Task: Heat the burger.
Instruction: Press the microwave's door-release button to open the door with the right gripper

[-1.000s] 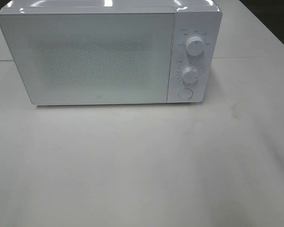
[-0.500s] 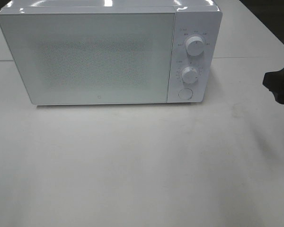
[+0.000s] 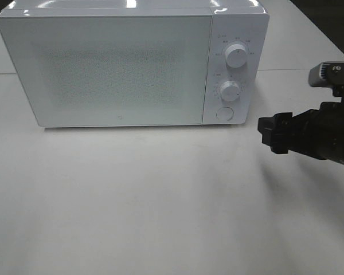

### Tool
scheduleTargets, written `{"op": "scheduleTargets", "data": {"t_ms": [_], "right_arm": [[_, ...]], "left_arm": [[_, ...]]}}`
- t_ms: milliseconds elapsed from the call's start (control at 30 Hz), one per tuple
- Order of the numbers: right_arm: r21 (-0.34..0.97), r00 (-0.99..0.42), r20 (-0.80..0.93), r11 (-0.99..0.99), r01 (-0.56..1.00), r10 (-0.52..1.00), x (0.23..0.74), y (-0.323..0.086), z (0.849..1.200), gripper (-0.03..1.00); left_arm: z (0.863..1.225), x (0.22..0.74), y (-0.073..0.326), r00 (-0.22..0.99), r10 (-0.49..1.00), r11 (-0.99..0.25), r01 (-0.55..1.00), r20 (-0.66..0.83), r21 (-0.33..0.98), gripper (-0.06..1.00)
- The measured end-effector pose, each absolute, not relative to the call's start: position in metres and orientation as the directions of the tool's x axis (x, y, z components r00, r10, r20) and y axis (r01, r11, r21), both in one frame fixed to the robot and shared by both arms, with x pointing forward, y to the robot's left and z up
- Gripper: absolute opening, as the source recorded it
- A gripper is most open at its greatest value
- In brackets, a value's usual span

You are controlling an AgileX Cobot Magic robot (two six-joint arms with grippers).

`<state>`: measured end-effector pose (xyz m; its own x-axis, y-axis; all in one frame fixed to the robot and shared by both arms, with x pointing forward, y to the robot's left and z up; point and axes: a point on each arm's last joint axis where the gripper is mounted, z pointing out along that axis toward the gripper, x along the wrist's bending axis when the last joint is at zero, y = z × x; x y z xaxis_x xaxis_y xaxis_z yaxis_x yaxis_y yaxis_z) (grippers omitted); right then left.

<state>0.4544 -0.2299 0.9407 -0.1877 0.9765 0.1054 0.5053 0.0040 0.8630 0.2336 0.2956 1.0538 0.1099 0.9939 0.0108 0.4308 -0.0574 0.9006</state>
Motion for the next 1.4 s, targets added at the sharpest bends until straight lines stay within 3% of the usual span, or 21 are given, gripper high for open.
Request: {"op": "scheduleTargets", "data": {"t_ms": [367,1033,1267,1400], "right_arm": [[0.933,-0.16,-0.049,0.102,0.345,0.986,0.459,-0.197,0.922,0.75],[0.94,-0.126,-0.023,0.064,0.336,0.992,0.471,-0.154,0.915,0.75],[0.931,-0.08,0.09,-0.056,0.36,0.993,0.471,-0.154,0.914,0.75],[0.866,0.015,0.321,-0.299,0.401,0.947,0.47,-0.153,0.911,0.69]], "left_arm": [[1.054,0.234,0.296,0.11,0.994,-0.057,0.431,0.011,0.901,0.99],[1.054,0.234,0.296,0.11,0.994,-0.057,0.431,0.011,0.901,0.99],[1.054,0.234,0.296,0.11,0.994,-0.057,0.431,0.011,0.901,0.99],[1.054,0.234,0.296,0.11,0.994,-0.057,0.431,0.011,0.901,0.99]]}}
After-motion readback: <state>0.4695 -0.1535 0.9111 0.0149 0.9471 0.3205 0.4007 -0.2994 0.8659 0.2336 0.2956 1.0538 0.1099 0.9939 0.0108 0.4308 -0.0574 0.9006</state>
